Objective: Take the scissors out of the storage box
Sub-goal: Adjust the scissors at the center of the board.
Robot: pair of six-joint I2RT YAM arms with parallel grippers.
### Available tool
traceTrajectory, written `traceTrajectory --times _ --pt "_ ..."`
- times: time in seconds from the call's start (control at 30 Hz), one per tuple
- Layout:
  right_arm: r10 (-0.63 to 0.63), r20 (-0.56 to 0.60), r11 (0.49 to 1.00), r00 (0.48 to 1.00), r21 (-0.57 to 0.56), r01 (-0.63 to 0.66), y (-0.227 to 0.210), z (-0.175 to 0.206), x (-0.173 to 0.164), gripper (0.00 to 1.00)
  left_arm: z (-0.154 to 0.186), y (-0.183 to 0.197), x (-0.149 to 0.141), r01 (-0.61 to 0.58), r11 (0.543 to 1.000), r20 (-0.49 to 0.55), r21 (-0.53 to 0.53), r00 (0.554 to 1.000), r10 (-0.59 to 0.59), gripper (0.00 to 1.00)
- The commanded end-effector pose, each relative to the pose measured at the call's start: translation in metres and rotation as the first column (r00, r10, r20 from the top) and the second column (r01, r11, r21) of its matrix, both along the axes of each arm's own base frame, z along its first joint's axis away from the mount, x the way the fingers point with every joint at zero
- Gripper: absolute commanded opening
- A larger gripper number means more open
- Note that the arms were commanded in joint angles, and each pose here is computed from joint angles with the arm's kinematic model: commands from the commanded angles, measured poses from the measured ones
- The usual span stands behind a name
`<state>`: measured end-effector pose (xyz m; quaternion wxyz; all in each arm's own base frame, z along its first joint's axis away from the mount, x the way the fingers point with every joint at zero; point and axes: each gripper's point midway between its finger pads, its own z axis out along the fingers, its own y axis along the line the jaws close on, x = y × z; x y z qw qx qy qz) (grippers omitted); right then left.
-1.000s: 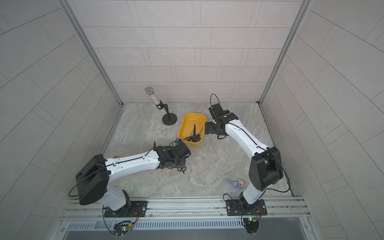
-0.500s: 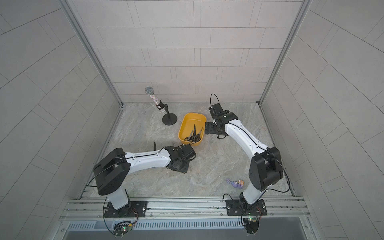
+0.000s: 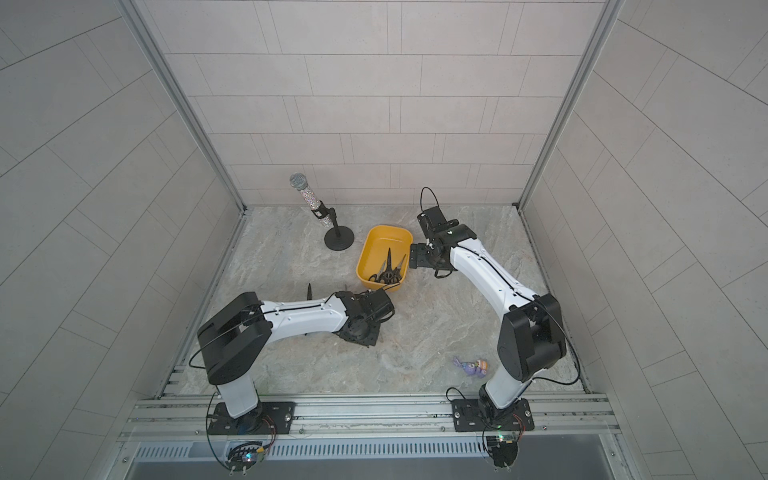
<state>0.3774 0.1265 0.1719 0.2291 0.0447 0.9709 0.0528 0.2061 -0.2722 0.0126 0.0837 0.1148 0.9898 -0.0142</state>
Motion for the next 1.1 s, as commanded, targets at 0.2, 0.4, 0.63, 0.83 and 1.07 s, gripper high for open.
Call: traceTrajectory --times 0.2,0.4,0.63,0.83,1.07 --pt "-0.006 0.011 1.0 1.0 -0.005 0.006 -0.001 0.007 0.001 0.94 -0.02 0.014 0.017 -0.08 0.996 0.003 0.025 0.997 0.08 0.0" --pt "-0.003 0.01 1.0 1.0 -0.009 0.003 -0.002 0.006 0.0 0.94 -0.023 0.005 0.027 -0.102 0.995 0.008 -0.003 0.995 0.102 0.0" --pt "-0.002 0.009 1.0 1.0 -0.01 0.002 -0.002 0.006 -0.001 0.94 -0.021 0.008 0.03 -0.11 0.994 0.017 0.006 0.994 0.11 0.0" --pt "-0.004 0.008 1.0 1.0 -0.006 0.004 -0.002 0.004 -0.002 0.95 -0.008 0.008 0.033 -0.11 0.994 0.044 -0.017 0.993 0.111 0.24" --pt "-0.001 0.021 1.0 1.0 -0.004 0.001 -0.001 0.008 0.002 0.94 0.025 0.01 0.04 -0.111 0.993 0.102 -0.036 0.988 0.114 0.29"
